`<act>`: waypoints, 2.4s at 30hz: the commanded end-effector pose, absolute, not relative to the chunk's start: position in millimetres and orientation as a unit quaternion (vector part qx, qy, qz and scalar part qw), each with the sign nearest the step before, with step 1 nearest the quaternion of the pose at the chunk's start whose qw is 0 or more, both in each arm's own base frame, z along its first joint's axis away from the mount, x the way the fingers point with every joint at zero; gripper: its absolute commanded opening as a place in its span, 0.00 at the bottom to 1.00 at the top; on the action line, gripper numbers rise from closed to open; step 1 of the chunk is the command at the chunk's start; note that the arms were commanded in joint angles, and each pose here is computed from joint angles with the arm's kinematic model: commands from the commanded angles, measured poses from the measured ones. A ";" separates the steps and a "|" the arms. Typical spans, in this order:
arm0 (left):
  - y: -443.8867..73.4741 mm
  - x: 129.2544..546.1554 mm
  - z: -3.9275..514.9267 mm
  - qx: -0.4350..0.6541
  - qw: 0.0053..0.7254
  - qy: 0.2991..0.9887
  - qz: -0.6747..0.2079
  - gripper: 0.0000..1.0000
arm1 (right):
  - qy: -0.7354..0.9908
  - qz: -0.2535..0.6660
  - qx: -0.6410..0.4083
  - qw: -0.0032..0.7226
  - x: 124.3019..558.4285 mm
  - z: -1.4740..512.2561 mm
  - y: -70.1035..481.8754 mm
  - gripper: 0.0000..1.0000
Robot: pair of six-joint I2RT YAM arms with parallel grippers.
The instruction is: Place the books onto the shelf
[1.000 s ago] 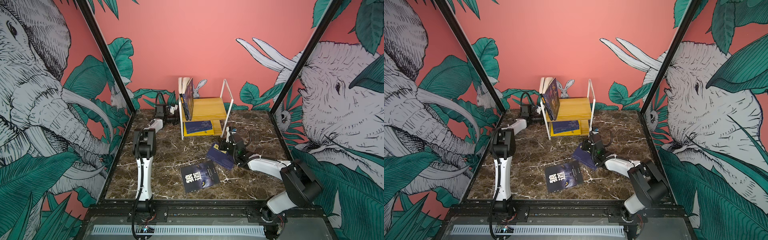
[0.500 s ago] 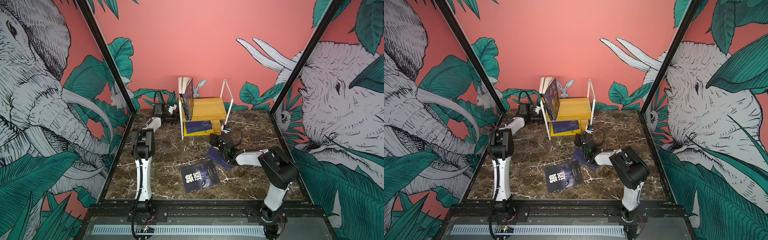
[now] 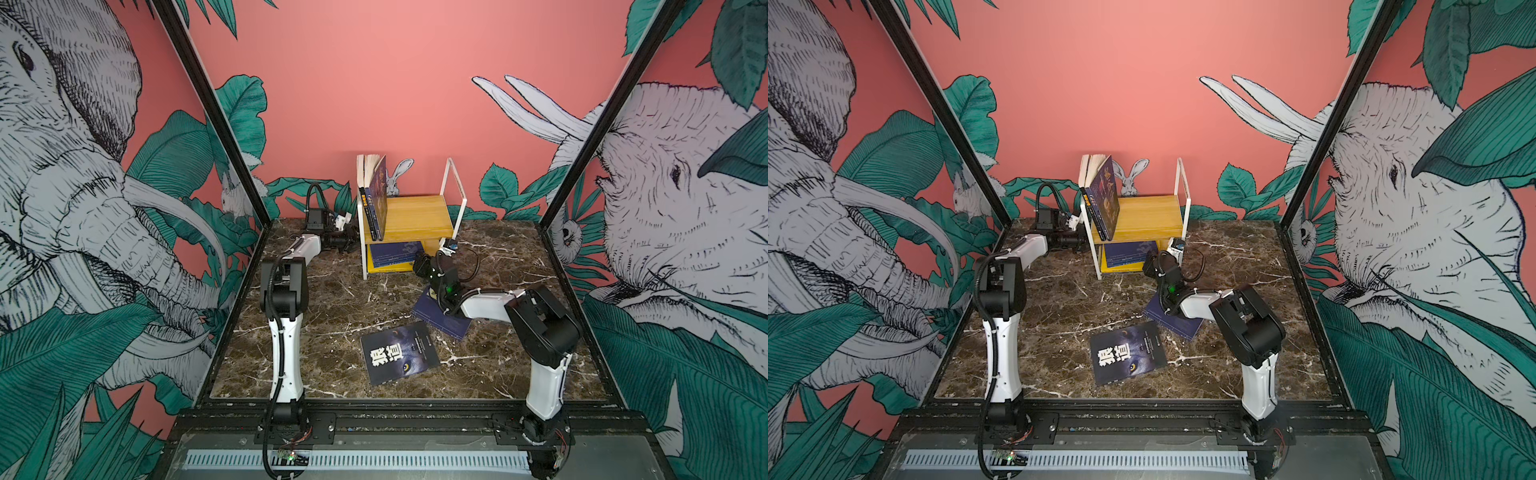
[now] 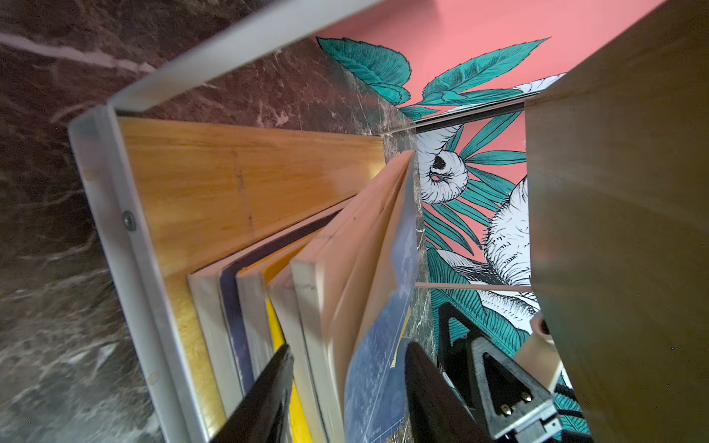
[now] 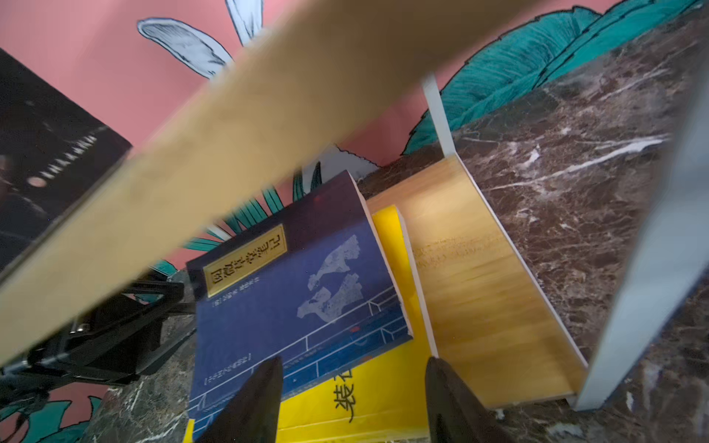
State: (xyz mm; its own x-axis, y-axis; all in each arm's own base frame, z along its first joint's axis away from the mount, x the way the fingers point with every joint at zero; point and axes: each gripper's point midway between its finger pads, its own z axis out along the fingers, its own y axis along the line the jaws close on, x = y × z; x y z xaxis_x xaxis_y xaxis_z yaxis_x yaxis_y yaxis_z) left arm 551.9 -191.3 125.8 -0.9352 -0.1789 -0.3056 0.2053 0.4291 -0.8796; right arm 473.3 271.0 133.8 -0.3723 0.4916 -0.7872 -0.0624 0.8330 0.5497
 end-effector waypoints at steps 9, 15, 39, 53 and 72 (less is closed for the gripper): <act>-197.6 551.8 142.5 0.021 0.186 0.820 -0.541 0.48 | 0.777 0.267 0.164 0.546 424.7 145.2 232.3 0.35; -198.9 552.3 150.8 0.026 0.192 0.818 -0.541 0.49 | 0.847 0.212 0.159 0.461 394.4 141.6 150.7 0.07; -203.6 540.0 137.6 0.030 0.179 0.832 -0.524 0.45 | 0.831 0.439 0.153 0.306 599.6 160.1 146.7 0.00; -202.6 541.1 133.2 0.024 0.177 0.836 -0.519 0.42 | 0.834 0.504 0.101 0.202 595.8 127.5 227.8 0.00; -203.2 540.2 131.5 0.022 0.173 0.836 -0.521 0.42 | 0.837 0.522 0.069 0.150 582.8 106.7 266.8 0.00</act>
State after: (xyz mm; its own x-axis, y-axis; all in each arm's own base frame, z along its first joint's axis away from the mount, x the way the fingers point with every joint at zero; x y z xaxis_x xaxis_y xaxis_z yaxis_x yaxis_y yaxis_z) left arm 546.7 -199.4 119.6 -0.9398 -0.1549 -0.3047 0.2044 0.4596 -0.8643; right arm 585.7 259.2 108.9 -0.9367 0.3005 -0.1795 -0.0271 0.4489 0.8932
